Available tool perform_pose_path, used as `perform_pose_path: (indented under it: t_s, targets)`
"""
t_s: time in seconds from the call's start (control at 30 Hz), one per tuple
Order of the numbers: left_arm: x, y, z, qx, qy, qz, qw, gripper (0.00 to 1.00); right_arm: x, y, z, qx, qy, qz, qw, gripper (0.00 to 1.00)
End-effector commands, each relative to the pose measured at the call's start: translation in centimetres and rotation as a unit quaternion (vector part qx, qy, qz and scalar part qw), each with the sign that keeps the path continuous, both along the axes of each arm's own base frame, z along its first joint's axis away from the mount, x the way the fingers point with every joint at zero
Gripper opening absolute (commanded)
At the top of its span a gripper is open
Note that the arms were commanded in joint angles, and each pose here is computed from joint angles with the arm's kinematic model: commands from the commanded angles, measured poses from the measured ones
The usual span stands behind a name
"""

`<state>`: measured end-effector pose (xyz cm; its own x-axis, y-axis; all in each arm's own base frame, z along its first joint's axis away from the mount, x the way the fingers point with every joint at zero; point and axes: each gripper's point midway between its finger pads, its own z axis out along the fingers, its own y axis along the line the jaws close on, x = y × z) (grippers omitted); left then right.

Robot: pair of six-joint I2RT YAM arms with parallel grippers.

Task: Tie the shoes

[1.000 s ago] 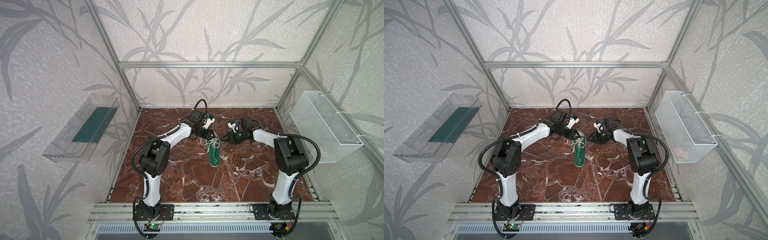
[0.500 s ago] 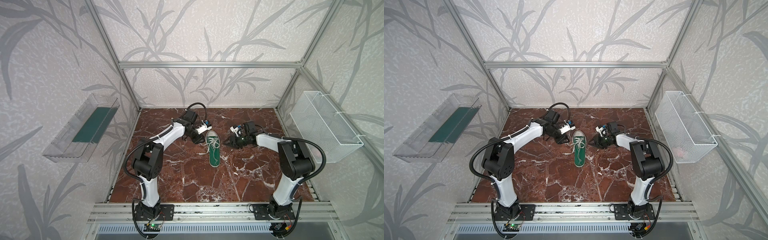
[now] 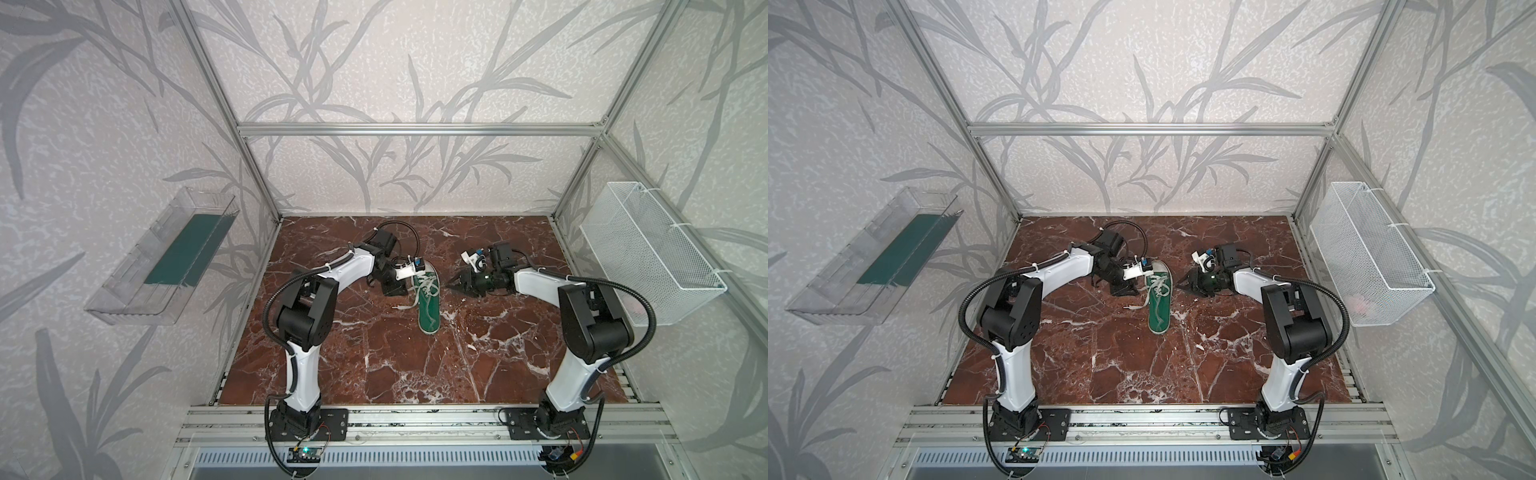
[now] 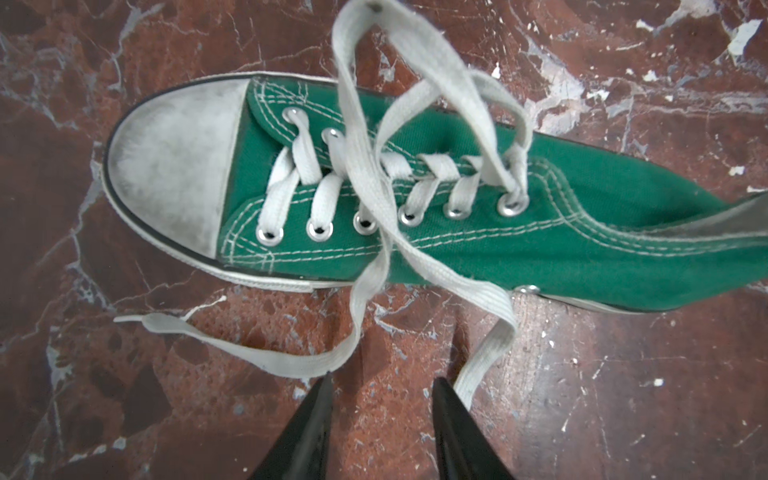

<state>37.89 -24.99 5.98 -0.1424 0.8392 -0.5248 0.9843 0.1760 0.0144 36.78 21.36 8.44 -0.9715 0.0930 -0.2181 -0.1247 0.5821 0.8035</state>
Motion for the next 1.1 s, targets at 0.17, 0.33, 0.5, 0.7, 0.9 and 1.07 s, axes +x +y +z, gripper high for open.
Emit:
perform_pose_path:
  t_s: [0.17, 0.33, 0.5, 0.7, 0.9, 1.07]
  targets:
    - [1.2, -0.8, -0.6, -0.006, -0.016, -0.029, 0.999, 0.44, -0.3, -0.4, 1.2, 0.007, -0.010, 0.002, 1.000, 0.40]
    - [1.3, -1.0, -1.1, 0.008, -0.010, -0.028, 1.000, 0.44, -0.2, -0.6, 1.2, 0.007, -0.010, 0.000, 1.000, 0.40]
    - [1.5, -1.3, -1.6, 0.025, -0.011, -0.029, 0.999, 0.43, -0.1, -0.6, 1.4, 0.008, -0.010, 0.001, 1.000, 0.40]
    - [1.4, -2.1, -1.8, 0.027, -0.007, -0.037, 0.999, 0.37, -0.1, -0.6, 1.4, 0.009, -0.011, 0.002, 1.000, 0.40]
    - [1.1, -2.1, -2.0, 0.034, -0.003, -0.043, 0.999, 0.26, -0.3, -0.7, 1.6, 0.012, -0.012, 0.002, 1.000, 0.40]
    - [1.0, -1.6, -2.0, 0.046, -0.004, -0.042, 0.998, 0.11, -0.6, -0.6, 2.0, 0.017, -0.014, 0.006, 1.000, 0.40]
